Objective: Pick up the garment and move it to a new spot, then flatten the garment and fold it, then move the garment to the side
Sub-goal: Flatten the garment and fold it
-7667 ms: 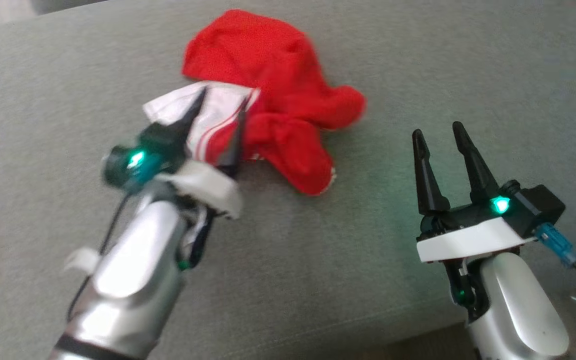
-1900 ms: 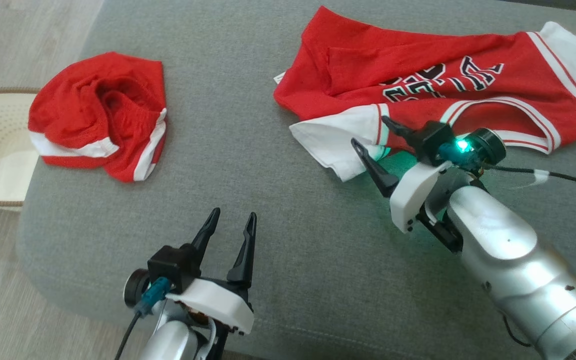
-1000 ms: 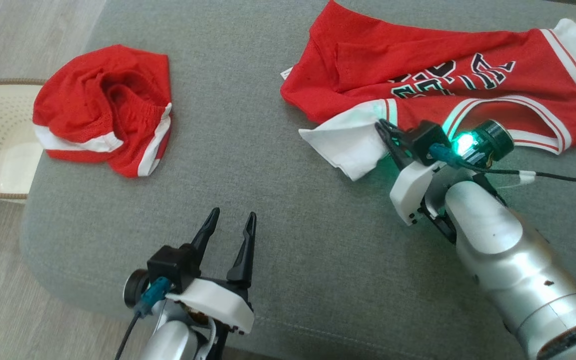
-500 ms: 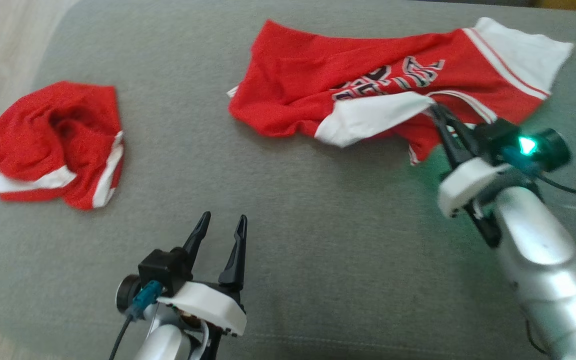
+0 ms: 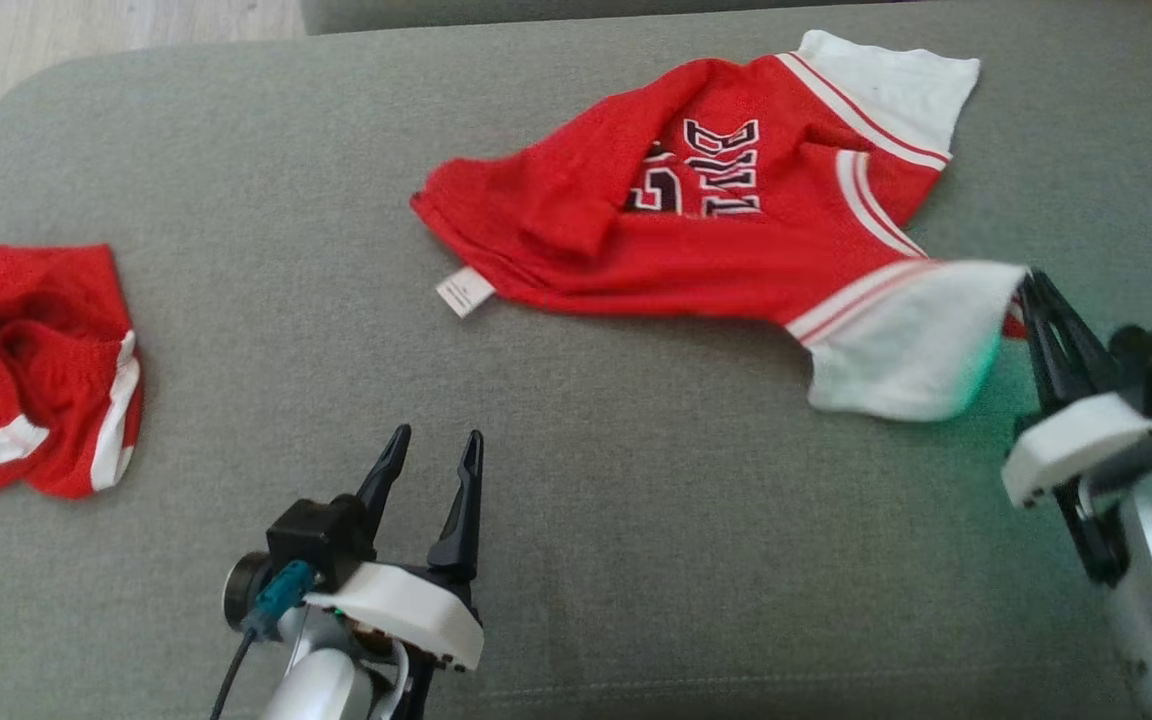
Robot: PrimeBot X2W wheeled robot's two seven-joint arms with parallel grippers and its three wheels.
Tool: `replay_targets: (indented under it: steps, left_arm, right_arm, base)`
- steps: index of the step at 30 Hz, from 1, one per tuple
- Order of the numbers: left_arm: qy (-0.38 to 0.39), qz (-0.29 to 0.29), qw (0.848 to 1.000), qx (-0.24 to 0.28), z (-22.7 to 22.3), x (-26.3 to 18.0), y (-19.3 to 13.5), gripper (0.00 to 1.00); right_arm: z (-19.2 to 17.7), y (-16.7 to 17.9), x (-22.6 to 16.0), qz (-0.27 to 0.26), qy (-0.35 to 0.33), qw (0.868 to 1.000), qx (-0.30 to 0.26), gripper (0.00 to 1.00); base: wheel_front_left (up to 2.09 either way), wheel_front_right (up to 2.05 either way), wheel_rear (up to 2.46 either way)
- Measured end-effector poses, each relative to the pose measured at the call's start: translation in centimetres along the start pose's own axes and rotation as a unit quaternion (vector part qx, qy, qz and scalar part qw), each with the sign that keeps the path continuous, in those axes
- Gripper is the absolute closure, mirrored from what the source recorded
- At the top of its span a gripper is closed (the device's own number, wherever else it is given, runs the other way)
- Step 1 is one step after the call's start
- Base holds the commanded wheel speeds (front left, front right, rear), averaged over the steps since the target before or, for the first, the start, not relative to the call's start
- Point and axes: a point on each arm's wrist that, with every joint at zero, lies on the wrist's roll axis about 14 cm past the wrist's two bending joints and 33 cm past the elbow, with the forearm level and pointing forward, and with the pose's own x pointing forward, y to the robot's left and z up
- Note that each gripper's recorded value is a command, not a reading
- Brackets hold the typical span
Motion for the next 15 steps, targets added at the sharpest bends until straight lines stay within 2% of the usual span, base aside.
replay_targets:
  steps: [1,2,3,11,15]
  left_arm:
    - [0.001,-0.001,1.0,0.0,-0.1,0.0,-0.1,0.0]
    - [0.002,-0.002,1.0,0.0,-0.1,0.1,-0.1,0.0]
    - [0.003,-0.002,1.0,0.0,-0.2,0.1,-0.1,0.0]
    - [0.016,-0.001,1.0,-0.001,-1.0,0.7,0.2,0.0]
    - [0.011,-0.002,1.0,0.001,-0.6,2.0,0.4,0.0]
  right_arm:
    - [-0.6,-0.4,-0.5,-0.008,0.01,1.0,0.004,0.91]
    - [-1.2,-0.8,-0.9,-0.015,0.02,1.0,0.009,0.32]
    - [-1.6,-1.0,-1.3,-0.023,0.023,0.999,0.015,0.0]
    - [-1.1,-2.5,-1.5,-0.073,0.005,0.997,0.04,0.0]
    - [-0.4,-1.3,-0.9,-0.073,-0.017,0.995,0.063,0.0]
  base:
    - [0.0,0.0,0.0]
    - [0.0,0.0,0.0]
    - [0.0,0.0,0.0]
    - [0.0,0.0,0.0]
    - [0.0,0.0,0.0]
